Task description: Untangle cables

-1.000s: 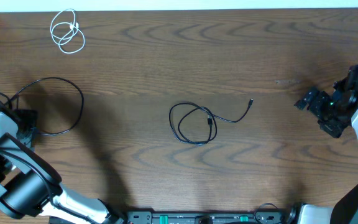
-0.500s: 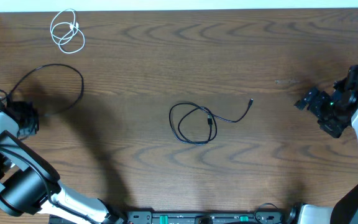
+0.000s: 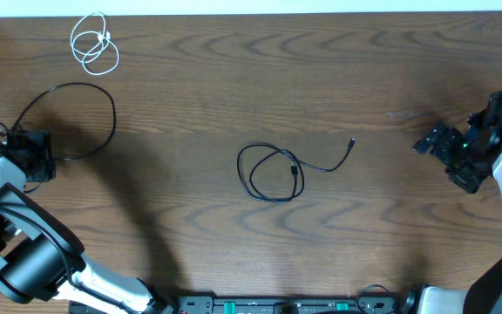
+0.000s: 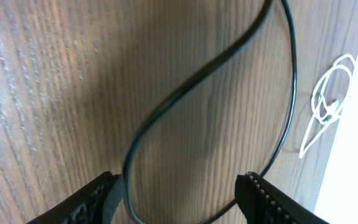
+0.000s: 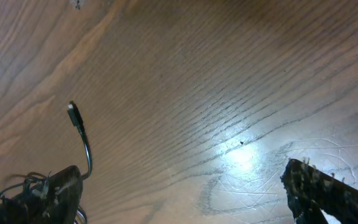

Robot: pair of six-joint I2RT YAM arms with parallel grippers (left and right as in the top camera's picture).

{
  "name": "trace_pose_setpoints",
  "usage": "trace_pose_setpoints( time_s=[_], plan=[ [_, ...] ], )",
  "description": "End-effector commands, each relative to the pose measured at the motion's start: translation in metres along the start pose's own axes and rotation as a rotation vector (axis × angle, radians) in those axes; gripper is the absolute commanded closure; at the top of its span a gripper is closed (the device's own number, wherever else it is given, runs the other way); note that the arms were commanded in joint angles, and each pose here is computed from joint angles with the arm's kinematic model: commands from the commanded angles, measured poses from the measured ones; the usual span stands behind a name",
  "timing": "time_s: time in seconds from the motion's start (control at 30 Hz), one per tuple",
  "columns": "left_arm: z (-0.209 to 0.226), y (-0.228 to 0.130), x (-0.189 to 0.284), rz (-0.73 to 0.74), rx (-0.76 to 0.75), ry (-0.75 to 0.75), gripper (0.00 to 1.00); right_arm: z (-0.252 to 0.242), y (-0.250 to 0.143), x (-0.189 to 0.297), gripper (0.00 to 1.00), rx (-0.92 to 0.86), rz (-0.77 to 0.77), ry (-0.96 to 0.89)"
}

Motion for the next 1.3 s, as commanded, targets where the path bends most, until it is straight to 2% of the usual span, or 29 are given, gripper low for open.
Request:
trace_pose_setpoints(
  time_s=[0.0, 0.1, 0.13, 0.2, 0.27, 0.37, 0.53, 0.6, 0.73, 0.9, 1.03, 1.27],
  plan=[
    [-0.025, -0.002, 0.029, -0.023, -0.101, -0.096, 0.36, 0.0, 0.001, 0.004, 0.01, 0.013, -0.018, -0.006],
    [-0.046, -0.012, 0.056, -0.059, -0.172, -0.179, 0.35, 0.0, 0.001, 0.004, 0.01, 0.013, -0.018, -0.006],
    [-0.053, -0.018, 0.065, -0.068, -0.214, -0.206, 0.3, 0.0, 0.001, 0.004, 0.01, 0.013, -0.018, -0.006],
    [-0.069, -0.04, 0.083, -0.079, -0.341, -0.256, 0.27, -0.001, 0.001, 0.004, 0.01, 0.013, -0.017, -0.006],
    [-0.076, -0.055, 0.086, -0.067, -0.401, -0.274, 0.27, -0.001, 0.001, 0.004, 0.01, 0.013, -0.017, -0.006],
    [-0.085, -0.093, 0.077, 0.0, -0.522, -0.283, 0.27, -0.001, 0.001, 0.004, 0.01, 0.013, -0.018, -0.006],
    [-0.086, -0.179, 0.052, 0.175, -0.763, -0.265, 0.26, -0.001, 0.001, 0.004, 0.01, 0.013, -0.018, -0.006],
    [-0.077, -0.227, 0.046, 0.285, -0.868, -0.233, 0.26, 0.0, 0.001, 0.004, 0.01, 0.013, -0.018, -0.006],
    [-0.052, -0.29, 0.048, 0.444, -1.016, -0.149, 0.1, -0.001, 0.001, 0.004, 0.01, 0.013, -0.017, -0.006],
    [-0.012, -0.348, 0.059, 0.623, -1.267, -0.048, 0.09, -0.001, 0.001, 0.004, 0.01, 0.013, -0.018, -0.006],
    [0.017, -0.378, 0.063, 0.708, -1.348, -0.001, 0.09, -0.001, 0.001, 0.004, 0.01, 0.013, -0.017, -0.006],
    [0.053, -0.399, 0.061, 0.629, -1.491, 0.095, 0.09, -0.001, 0.001, 0.004, 0.01, 0.013, -0.017, -0.006]
  ],
)
Point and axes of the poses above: each gripper's point midway between its finger pads, its own x axis back along the fingers, its own z axis along the line the jaws close on, y = z × x, the point moved 10 cm from there along x, back along the fingers, and after that the axes turned 14 degrees about x, right-handed, at the moved point
